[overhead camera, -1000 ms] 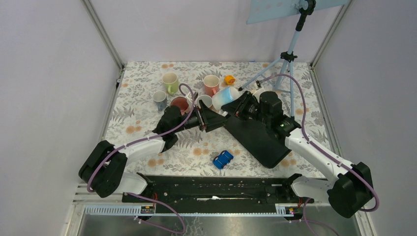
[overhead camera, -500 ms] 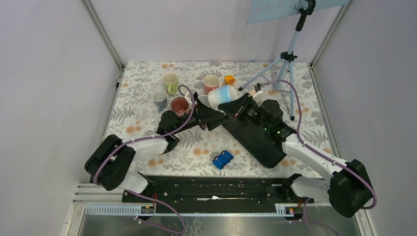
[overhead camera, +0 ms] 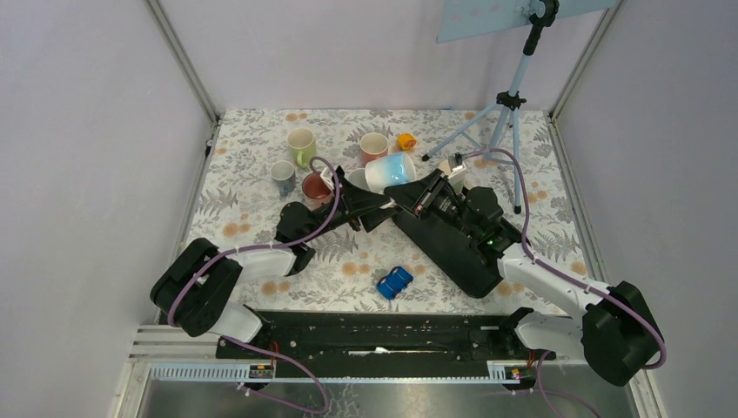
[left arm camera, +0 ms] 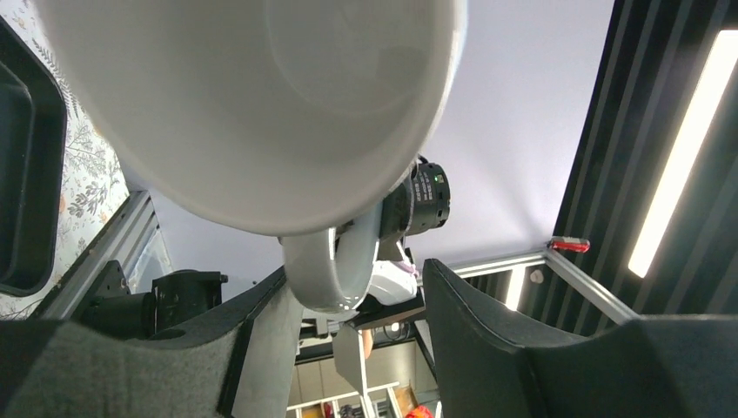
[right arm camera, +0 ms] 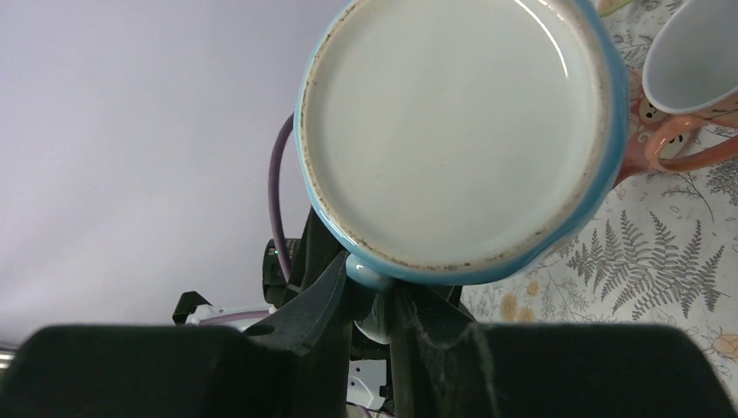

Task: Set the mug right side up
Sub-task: Turn over the cup on the tray.

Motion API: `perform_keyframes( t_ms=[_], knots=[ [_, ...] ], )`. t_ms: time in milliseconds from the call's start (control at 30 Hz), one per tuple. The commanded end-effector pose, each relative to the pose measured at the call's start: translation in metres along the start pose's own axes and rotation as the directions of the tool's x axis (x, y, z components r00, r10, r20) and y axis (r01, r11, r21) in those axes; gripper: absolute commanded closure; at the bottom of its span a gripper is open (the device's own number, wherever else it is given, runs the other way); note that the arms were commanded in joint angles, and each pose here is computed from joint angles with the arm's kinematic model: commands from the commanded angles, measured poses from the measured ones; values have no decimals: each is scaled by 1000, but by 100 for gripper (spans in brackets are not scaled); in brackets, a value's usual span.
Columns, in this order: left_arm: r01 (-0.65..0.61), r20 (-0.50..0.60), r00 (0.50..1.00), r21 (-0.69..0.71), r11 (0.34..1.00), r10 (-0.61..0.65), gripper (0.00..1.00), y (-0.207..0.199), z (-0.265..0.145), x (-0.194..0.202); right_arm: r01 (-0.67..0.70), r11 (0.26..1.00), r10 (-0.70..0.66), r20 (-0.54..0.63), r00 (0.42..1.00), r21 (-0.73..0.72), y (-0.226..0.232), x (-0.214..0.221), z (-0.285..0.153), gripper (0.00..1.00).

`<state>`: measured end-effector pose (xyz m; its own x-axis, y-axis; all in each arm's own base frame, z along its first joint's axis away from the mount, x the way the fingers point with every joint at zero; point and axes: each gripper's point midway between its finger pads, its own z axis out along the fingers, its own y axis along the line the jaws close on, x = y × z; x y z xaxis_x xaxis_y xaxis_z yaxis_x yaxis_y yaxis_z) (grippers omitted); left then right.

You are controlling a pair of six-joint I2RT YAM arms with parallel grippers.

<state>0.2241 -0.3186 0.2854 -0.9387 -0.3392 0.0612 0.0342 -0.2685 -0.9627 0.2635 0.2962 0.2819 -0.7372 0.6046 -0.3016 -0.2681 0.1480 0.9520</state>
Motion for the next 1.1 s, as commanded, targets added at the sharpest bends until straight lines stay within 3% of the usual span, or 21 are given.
perform_keyframes(
  t_ms=[0, 267, 633, 900, 1067],
  knots=[
    [-25, 40, 999, 91, 996, 21, 44, -23, -5, -5, 70, 960, -52, 74, 996, -270, 82, -14, -14, 100],
    [-14, 75, 997, 130, 991, 4, 45, -35, -5, -12, 44, 948, -25, 64, 998, -314, 87, -11, -17, 100],
    [-35, 23, 999, 177, 984, 31, 62, -51, -3, -4, 31, 946, -18, 42, 999, -323, 81, -2, -16, 100],
    [-96, -37, 994, 203, 974, 106, 57, -63, -9, 11, 22, 942, -12, 31, 999, -335, 83, -1, -13, 100],
    [-110, -29, 993, 199, 974, 118, 67, -64, -11, 10, 16, 937, -9, 20, 1000, -348, 85, 1, -12, 100]
  ],
)
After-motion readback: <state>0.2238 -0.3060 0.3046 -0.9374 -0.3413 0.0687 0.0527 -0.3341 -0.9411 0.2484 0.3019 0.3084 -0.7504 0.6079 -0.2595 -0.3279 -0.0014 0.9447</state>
